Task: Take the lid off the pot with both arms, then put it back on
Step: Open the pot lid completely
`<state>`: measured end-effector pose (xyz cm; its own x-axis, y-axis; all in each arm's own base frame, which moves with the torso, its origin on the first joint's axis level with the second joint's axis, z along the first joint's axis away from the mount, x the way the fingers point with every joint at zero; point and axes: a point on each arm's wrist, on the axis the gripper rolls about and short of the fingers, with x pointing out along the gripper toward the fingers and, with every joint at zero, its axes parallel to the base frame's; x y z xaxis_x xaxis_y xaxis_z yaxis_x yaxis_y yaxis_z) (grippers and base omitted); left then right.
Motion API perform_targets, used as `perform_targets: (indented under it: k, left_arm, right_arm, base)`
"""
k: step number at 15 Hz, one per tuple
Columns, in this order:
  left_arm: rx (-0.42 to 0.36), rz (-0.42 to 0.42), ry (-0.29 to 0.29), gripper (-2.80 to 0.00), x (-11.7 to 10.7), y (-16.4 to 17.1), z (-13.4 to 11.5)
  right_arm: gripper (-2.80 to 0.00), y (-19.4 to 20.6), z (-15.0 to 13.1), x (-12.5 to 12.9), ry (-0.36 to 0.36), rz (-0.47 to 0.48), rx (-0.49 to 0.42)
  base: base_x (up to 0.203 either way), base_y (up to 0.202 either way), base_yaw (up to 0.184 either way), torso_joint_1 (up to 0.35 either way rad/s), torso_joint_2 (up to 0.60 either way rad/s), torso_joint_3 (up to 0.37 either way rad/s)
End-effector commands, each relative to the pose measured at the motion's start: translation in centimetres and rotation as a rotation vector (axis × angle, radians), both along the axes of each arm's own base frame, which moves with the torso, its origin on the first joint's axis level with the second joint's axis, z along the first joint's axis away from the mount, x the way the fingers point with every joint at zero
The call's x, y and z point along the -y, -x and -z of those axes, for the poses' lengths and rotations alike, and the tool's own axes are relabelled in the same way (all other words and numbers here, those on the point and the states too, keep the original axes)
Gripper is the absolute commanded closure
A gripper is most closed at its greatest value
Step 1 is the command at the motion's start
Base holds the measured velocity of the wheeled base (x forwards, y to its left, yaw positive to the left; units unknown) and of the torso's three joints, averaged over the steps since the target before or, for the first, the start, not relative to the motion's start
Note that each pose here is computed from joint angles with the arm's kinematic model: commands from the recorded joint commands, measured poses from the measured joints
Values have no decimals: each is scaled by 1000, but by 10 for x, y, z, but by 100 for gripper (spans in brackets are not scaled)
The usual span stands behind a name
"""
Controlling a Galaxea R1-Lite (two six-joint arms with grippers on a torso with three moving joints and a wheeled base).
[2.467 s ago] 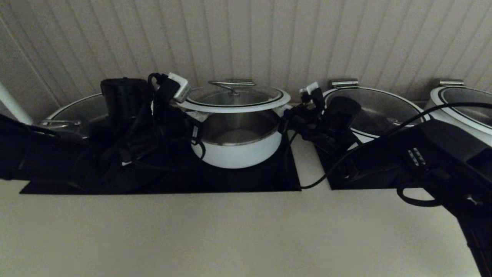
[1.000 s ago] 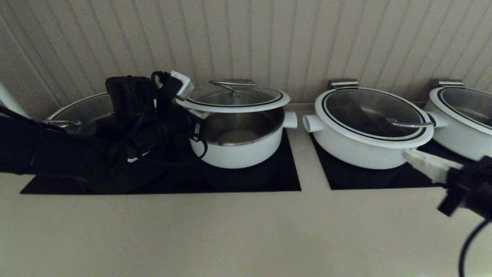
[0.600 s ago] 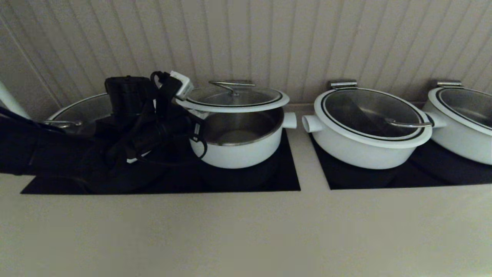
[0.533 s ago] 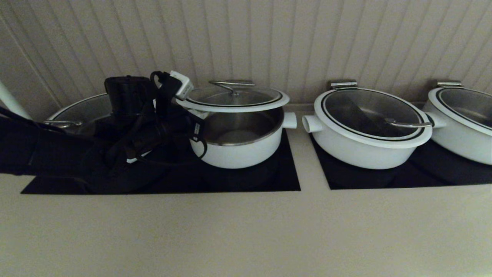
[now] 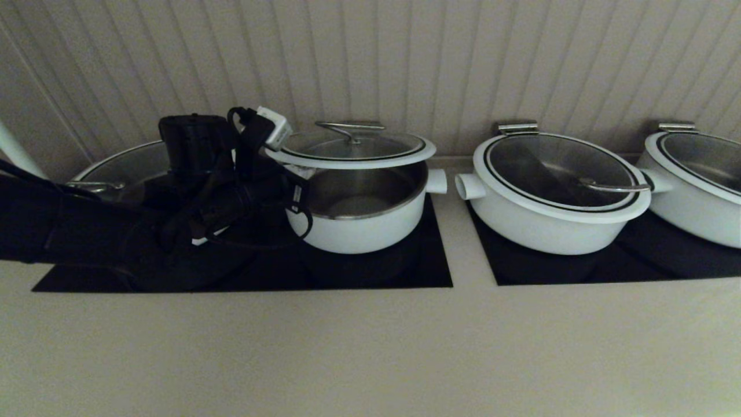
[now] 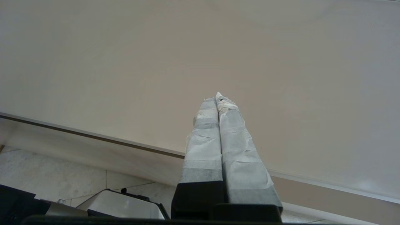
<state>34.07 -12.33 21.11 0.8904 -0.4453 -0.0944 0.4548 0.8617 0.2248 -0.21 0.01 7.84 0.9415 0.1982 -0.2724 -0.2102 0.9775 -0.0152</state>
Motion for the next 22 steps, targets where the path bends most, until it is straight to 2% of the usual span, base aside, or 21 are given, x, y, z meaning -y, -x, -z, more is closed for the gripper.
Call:
perform_targets:
  k: [1, 6, 11, 12, 13, 17, 22]
  left_arm:
    - [1, 0, 1, 0, 0, -1, 1]
    - [-8, -1, 4, 0, 1, -3, 3]
    - [-5, -2, 6, 0, 3, -10, 5]
    - [-3, -2, 9, 0, 4, -11, 4]
    - [2, -3, 14, 0, 4, -11, 2]
    - [19, -2, 20, 0, 4, -13, -3]
    - [69, -4, 37, 0, 5, -14, -18]
  right_arm:
    - [0, 0, 0, 0, 2, -1, -8]
    - [0, -1, 0, 0, 2, 4, -7]
    - [0, -1, 0, 0, 0, 134, 2]
    - [0, 0, 0, 0, 0, 185, 10]
    - [0, 2, 0, -1, -2, 225, 40]
    - [0, 20, 3, -1, -26, 210, 268]
    - [0, 21, 3, 0, -32, 210, 276]
  base:
    - [0, 0, 0, 0, 0, 0]
    - [0, 0, 0, 0, 0, 0]
    - [0, 0, 0, 0, 0, 0]
    - [0, 0, 0, 0, 0, 0]
    - [0, 0, 0, 0, 0, 0]
    - [0, 0, 0, 0, 0, 0]
    - [0, 0, 0, 0, 0, 0]
